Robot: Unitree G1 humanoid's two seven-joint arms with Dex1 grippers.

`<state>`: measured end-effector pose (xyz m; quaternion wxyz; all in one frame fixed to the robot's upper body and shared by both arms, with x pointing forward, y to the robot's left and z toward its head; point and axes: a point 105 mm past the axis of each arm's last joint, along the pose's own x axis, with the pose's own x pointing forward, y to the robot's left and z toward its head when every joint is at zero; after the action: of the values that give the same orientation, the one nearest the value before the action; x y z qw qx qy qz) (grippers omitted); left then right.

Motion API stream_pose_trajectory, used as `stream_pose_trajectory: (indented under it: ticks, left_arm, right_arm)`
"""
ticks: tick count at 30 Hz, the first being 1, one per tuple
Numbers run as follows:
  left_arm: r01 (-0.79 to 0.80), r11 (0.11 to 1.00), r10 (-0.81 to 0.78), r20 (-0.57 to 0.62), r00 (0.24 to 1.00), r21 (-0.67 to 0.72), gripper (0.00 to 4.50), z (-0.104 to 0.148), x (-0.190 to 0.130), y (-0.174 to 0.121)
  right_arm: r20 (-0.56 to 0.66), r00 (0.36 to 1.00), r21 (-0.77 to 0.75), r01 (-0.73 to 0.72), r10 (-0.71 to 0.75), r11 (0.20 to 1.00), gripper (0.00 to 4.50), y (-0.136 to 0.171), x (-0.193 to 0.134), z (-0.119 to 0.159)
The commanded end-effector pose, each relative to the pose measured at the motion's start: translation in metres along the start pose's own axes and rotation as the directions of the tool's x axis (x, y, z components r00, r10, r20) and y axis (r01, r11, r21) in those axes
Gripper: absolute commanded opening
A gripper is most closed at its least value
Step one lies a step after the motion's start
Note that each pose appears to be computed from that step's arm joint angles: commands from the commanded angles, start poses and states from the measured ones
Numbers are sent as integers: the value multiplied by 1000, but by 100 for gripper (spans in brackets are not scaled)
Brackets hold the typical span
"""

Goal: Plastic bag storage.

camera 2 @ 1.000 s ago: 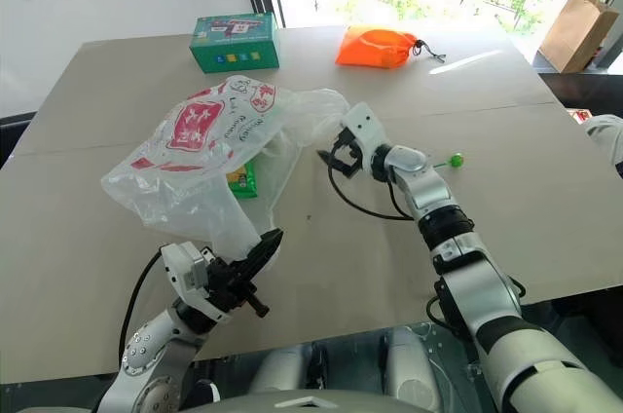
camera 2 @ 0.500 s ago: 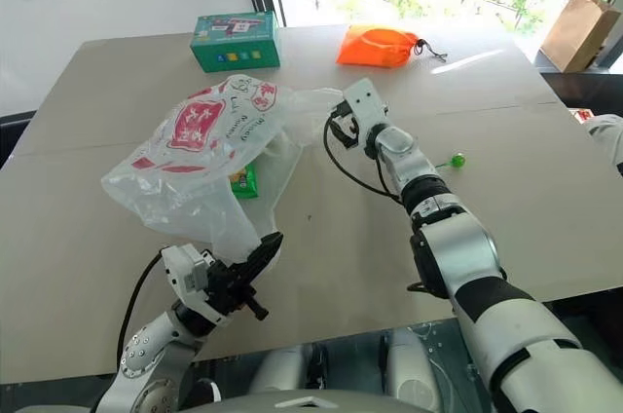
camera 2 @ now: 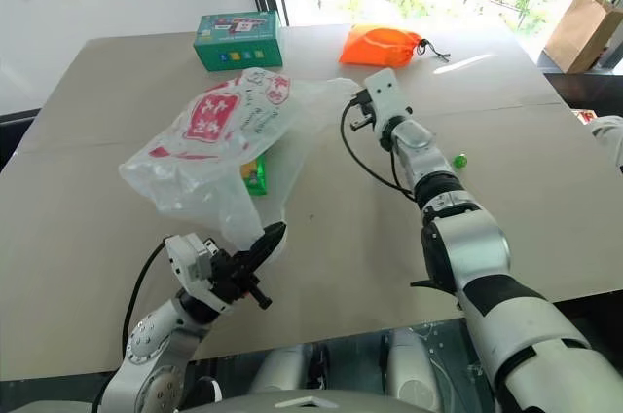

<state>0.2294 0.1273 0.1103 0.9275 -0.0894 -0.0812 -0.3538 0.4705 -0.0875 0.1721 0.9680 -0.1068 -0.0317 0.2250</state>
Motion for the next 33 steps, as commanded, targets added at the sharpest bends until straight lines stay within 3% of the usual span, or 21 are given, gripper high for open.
stream_pose_trajectory:
  ticks: [1,5,9,12,15,16,17,20,24,28,33]
  left_arm:
    - [17,999,-18,39,999,34,0,15,8,3]
    - [-2,999,-1,70,998,36,0,26,13,13]
    - [-94,995,91,109,990,24,0,31,15,31]
    - [-123,992,122,147,982,-1,0,38,21,38]
    - [-99,995,97,158,983,0,0,42,25,35]
    - [-87,996,87,165,982,-4,0,43,26,33]
    - [-82,997,83,166,983,-13,0,42,26,31]
    - [-77,997,79,162,984,-20,0,39,24,30]
    - [-82,996,84,147,986,-21,0,34,20,32]
    - [-87,996,89,136,987,-17,0,29,17,33]
    - [-79,997,80,128,989,-11,0,26,17,31]
  right_arm:
    - [22,994,-28,106,-105,994,5,-51,-31,-3]
    - [-15,987,-60,157,-158,986,5,-71,-73,-11]
    - [-53,994,-10,92,-92,996,5,-57,-100,-9]
    - [-31,999,30,-41,42,999,82,-38,-119,6]
    - [-3,995,5,-98,98,995,238,-34,-134,18]
    - [-36,992,-17,-118,117,993,266,-38,-143,12]
    - [-94,991,-41,-97,93,994,328,-54,-156,0]
    - [-178,982,-55,-67,56,996,448,-80,-176,-18]
    - [-230,972,10,-40,41,999,448,-103,-185,-39]
    - [-216,974,184,-24,65,983,448,-110,-183,-59]
    - [-238,967,162,-55,93,985,448,-113,-174,-77]
